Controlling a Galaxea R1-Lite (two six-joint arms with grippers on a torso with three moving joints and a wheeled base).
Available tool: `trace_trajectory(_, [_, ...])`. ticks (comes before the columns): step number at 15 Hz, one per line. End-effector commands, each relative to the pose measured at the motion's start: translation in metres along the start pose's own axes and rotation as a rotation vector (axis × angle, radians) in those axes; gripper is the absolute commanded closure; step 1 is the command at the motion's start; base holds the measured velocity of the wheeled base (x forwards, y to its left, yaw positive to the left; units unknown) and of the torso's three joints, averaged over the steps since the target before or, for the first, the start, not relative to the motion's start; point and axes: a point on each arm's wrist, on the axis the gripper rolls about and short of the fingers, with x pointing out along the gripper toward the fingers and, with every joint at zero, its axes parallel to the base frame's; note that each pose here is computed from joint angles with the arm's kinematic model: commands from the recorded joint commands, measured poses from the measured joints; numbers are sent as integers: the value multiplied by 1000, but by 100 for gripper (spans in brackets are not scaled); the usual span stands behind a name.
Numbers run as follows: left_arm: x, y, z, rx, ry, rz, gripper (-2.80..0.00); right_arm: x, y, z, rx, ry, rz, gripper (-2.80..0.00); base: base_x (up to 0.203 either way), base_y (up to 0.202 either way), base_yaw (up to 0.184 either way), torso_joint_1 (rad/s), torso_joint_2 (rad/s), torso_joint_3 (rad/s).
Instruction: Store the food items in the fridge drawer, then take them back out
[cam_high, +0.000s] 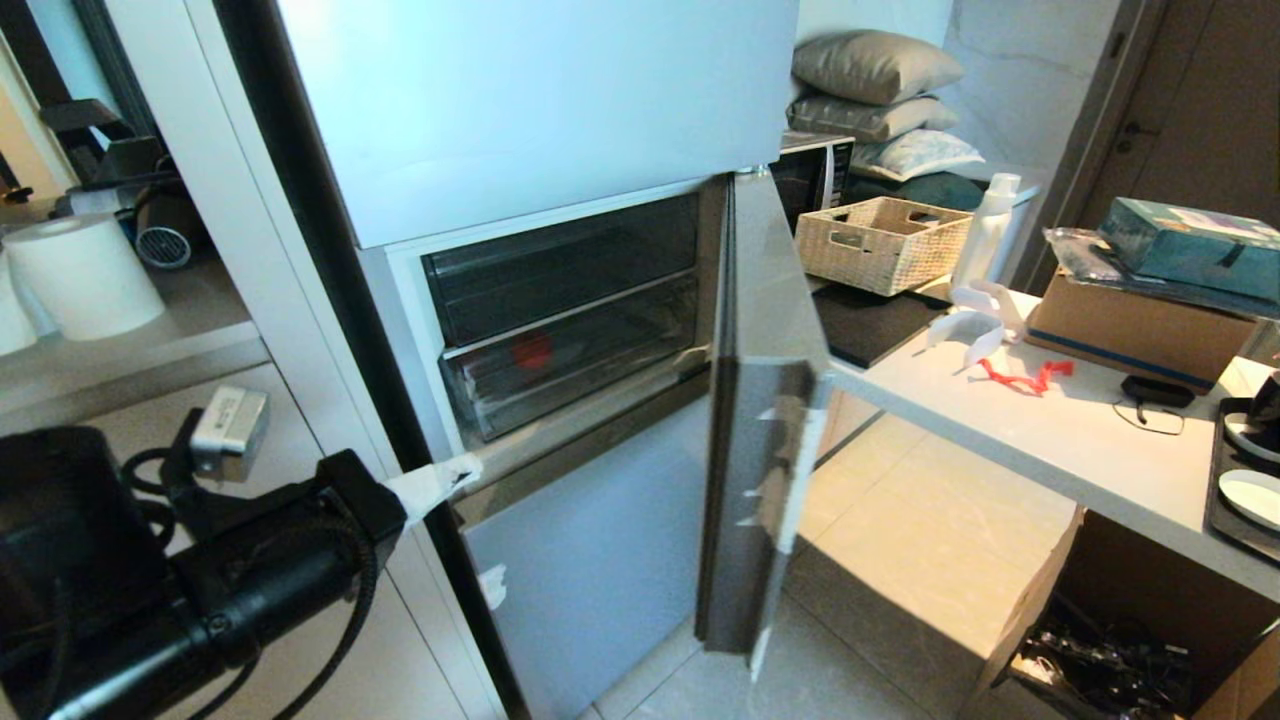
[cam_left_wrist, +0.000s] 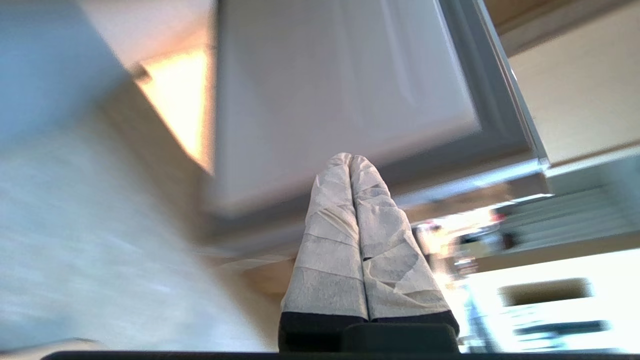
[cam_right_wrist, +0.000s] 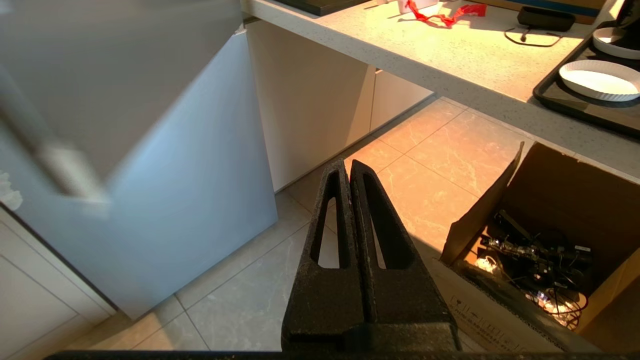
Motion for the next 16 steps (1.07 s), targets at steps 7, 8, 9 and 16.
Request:
trace_trajectory(7, [-167, -44, 33, 671, -462, 246, 0, 0, 0, 0, 0, 1, 0, 0, 0, 0, 0, 0, 0, 0])
trace_trajectory(8, [-184, -39, 25, 697, -533, 359, 0, 0, 0, 0, 0, 1, 0, 0, 0, 0, 0, 0, 0, 0])
trace_trajectory(9, [-197, -32, 11, 725, -572, 438, 0, 0, 0, 0, 0, 1, 0, 0, 0, 0, 0, 0, 0, 0])
trace_trajectory(16, [-210, 61, -95, 929, -188, 511, 0, 0, 0, 0, 0, 1, 0, 0, 0, 0, 0, 0, 0, 0])
